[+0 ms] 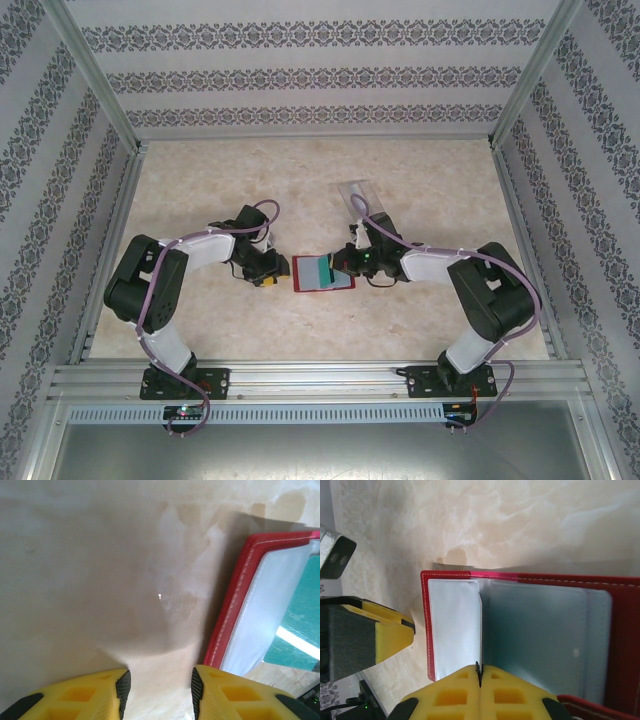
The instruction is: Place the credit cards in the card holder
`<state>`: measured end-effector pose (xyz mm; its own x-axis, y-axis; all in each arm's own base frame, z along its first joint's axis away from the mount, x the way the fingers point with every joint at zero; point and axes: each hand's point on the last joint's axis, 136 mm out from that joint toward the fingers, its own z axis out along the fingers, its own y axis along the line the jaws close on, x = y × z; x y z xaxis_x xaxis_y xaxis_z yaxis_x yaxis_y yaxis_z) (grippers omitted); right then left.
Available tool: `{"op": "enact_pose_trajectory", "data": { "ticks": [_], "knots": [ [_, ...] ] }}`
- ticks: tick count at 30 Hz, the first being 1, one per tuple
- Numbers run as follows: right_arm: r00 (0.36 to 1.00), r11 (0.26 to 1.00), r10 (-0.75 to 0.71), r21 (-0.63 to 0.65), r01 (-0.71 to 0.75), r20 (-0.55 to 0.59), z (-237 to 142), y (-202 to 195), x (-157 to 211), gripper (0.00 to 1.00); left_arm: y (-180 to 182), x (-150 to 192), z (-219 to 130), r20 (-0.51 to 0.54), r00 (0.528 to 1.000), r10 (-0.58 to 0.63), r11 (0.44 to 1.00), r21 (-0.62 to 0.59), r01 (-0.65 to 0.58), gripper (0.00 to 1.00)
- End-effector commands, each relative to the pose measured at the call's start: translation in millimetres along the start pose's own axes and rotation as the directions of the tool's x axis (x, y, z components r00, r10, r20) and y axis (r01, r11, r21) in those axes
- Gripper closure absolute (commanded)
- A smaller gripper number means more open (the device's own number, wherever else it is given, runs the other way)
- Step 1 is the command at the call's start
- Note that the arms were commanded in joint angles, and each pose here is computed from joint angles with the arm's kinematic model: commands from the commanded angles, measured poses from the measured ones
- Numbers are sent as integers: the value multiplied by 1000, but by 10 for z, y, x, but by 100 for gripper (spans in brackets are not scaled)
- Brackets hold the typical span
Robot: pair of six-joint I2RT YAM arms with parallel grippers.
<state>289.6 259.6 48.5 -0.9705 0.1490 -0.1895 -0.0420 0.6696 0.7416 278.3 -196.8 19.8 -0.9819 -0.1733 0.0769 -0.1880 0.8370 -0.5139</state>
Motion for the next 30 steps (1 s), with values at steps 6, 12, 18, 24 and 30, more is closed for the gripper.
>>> {"op": "enact_pose_trajectory", "data": {
  "ticks": [6, 12, 18, 24, 30],
  "knots": [
    [1000, 999, -11, 50, 11, -12, 60, -130, 59, 100, 126, -19, 250, 6, 1000, 23, 997, -71, -23, 55],
    [1000, 1000, -22, 19, 22, 7, -79, 16, -37, 100, 103, -1, 244, 12, 999, 38, 997, -74, -37, 54],
    [1000, 1000, -23, 0, 23, -5, -119, 2, -70, 100, 90, 16, 245, 20, 999, 38, 997, -62, -37, 49],
    [999, 1000, 8, -24, -9, -46, 13, -64, -18, 100, 45, 41, 249, 22, 999, 48, 997, -54, -46, 47],
    [999, 1000, 14, -6, -14, -51, 45, -124, 4, 100, -41, 60, 292, 12, 998, 60, 997, -43, -59, 49]
  ]
}}
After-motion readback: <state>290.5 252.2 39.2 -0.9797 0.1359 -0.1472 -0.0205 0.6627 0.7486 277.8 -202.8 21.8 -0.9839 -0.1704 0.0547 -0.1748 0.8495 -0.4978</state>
